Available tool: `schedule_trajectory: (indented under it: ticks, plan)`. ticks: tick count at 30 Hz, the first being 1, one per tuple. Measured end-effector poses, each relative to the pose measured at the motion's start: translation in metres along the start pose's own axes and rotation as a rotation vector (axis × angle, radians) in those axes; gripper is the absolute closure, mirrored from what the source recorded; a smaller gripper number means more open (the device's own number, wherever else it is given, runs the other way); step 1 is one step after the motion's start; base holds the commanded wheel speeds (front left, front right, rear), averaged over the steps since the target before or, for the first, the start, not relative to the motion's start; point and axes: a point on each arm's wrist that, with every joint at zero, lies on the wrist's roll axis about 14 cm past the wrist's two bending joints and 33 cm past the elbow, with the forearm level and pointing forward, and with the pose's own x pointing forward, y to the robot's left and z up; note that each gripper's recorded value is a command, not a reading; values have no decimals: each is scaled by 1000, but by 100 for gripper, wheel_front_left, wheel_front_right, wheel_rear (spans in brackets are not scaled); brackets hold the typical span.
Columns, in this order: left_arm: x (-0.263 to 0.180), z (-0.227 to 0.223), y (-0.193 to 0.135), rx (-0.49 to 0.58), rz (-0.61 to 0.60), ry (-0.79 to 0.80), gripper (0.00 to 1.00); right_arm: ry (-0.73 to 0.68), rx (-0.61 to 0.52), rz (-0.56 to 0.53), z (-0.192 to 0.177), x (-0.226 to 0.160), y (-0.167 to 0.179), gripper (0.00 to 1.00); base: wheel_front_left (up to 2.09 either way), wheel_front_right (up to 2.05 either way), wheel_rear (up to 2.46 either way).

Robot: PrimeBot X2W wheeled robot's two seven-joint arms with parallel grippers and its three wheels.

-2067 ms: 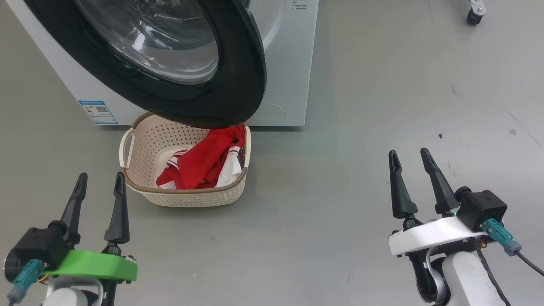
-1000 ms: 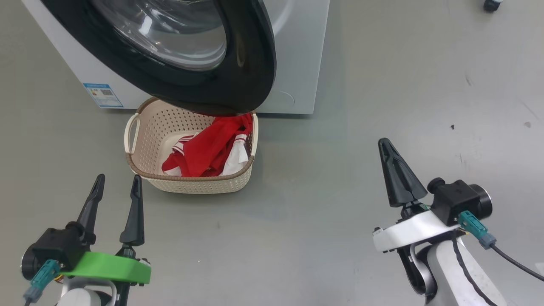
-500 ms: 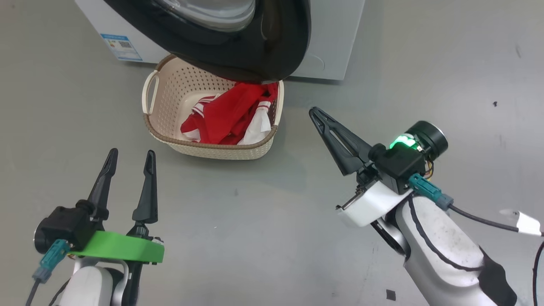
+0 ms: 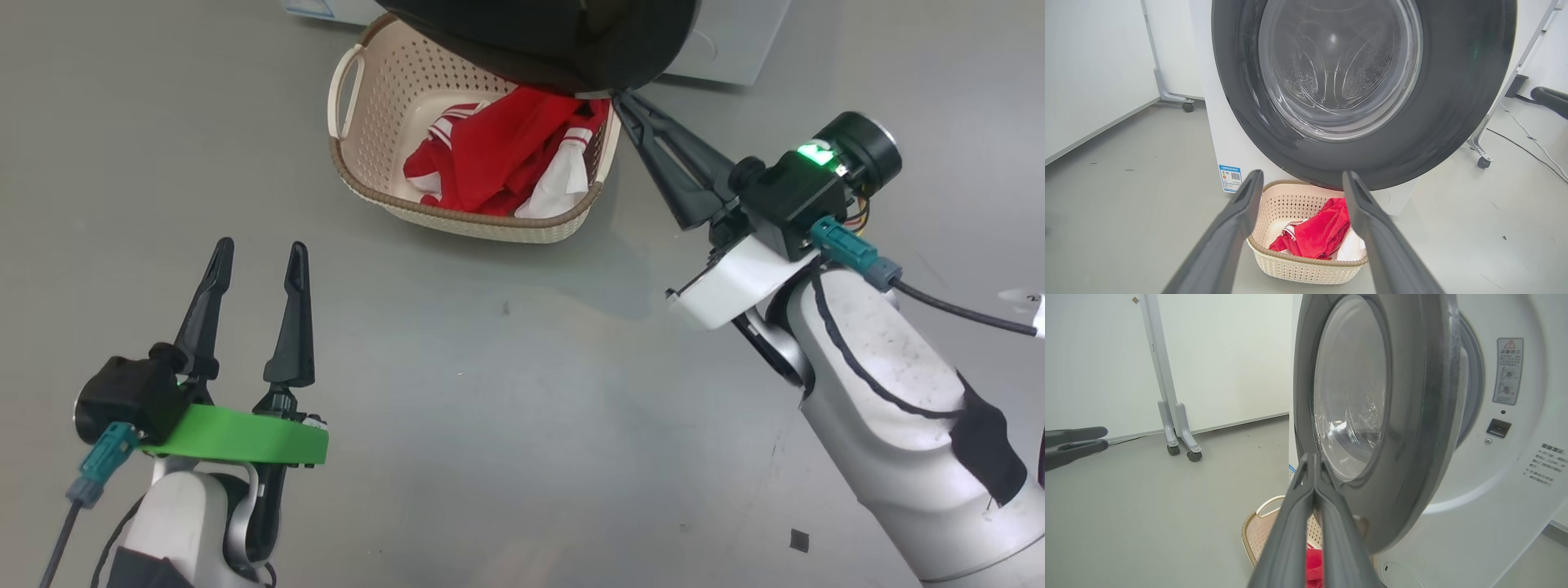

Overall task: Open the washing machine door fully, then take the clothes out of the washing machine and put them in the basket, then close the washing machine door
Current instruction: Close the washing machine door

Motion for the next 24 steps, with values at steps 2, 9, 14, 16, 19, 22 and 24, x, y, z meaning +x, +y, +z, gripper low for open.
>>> schedule_trajectory:
  ticks: [2, 9, 14, 16, 19, 22, 24]
  plan:
    - [3, 0, 3, 1, 8, -1, 0, 5, 7, -2, -6, 5, -6, 100, 0, 0, 0]
    - [6, -7, 19, 15, 53, 17, 0, 6, 33, -18, -19, 24, -25, 100, 0, 0, 0]
    - [10, -14, 25, 22, 67, 32, 0, 7, 43, -42, -26, 33, -41, 100, 0, 0, 0]
    - [12, -14, 25, 23, 66, 32, 0, 9, 44, -47, -28, 34, -44, 100, 0, 0, 0]
    - [17, -16, 25, 25, 66, 32, 0, 17, 38, -56, -33, 37, -53, 100, 0, 0, 0]
    - [19, -20, 28, 26, 72, 40, 0, 14, 32, -73, -35, 41, -64, 100, 0, 0, 0]
    - [20, -24, 29, 26, 74, 51, 0, 9, 31, -76, -35, 43, -68, 100, 0, 0, 0]
